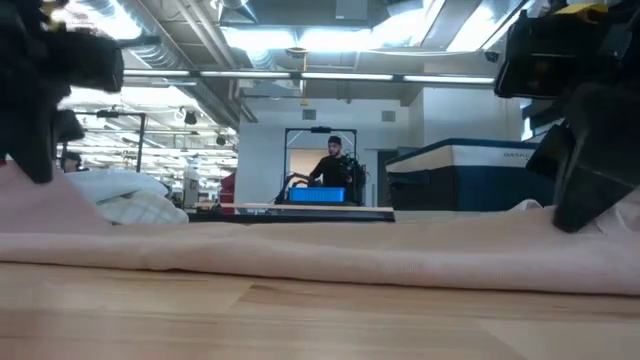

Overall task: Fold towel
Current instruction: Fold the pink towel

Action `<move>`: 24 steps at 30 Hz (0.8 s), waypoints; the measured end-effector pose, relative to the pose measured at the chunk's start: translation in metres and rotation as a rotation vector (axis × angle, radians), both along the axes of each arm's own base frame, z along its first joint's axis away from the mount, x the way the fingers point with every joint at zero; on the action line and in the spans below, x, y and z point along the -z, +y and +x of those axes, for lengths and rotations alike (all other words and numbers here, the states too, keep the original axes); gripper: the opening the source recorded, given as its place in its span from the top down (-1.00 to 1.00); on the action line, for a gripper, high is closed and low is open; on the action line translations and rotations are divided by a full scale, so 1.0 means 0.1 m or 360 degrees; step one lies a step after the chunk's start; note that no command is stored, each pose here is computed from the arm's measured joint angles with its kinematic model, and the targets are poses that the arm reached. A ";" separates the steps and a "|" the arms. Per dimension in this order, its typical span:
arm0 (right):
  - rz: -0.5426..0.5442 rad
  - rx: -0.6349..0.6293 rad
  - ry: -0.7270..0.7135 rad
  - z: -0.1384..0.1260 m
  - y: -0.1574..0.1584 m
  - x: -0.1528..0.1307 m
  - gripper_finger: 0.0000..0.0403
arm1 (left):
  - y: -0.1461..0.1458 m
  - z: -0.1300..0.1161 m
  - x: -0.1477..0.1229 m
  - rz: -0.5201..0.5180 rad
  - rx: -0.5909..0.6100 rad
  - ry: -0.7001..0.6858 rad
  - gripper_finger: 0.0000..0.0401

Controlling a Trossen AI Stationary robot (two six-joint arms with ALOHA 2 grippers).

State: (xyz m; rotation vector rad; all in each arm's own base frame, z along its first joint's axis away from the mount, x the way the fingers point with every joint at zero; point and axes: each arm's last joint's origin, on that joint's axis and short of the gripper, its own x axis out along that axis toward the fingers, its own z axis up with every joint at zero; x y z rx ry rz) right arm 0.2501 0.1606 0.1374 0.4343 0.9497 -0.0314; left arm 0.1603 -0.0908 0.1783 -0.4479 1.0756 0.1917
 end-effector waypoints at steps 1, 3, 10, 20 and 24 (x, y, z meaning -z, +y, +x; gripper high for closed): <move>-0.0006 0.0002 -0.0003 0.00 0.00 -0.01 0.93 | -0.03 0.00 -0.03 -0.0006 0.0021 -0.0014 0.93; -0.0030 -0.0015 -0.0018 0.02 0.01 -0.03 0.92 | -0.08 0.00 -0.11 -0.0013 0.0052 -0.0016 0.93; -0.0258 -0.0063 -0.0034 0.12 0.05 -0.23 0.97 | -0.25 -0.13 -0.35 0.0014 0.0050 0.0055 0.97; -0.0584 -0.0090 0.0073 0.19 0.09 -0.63 0.98 | -0.52 -0.38 -0.47 0.0045 0.0059 -0.0081 0.98; -0.0558 -0.0110 0.0068 0.18 0.13 -0.64 0.99 | -0.60 -0.46 -0.46 0.0034 0.0011 -0.0137 0.99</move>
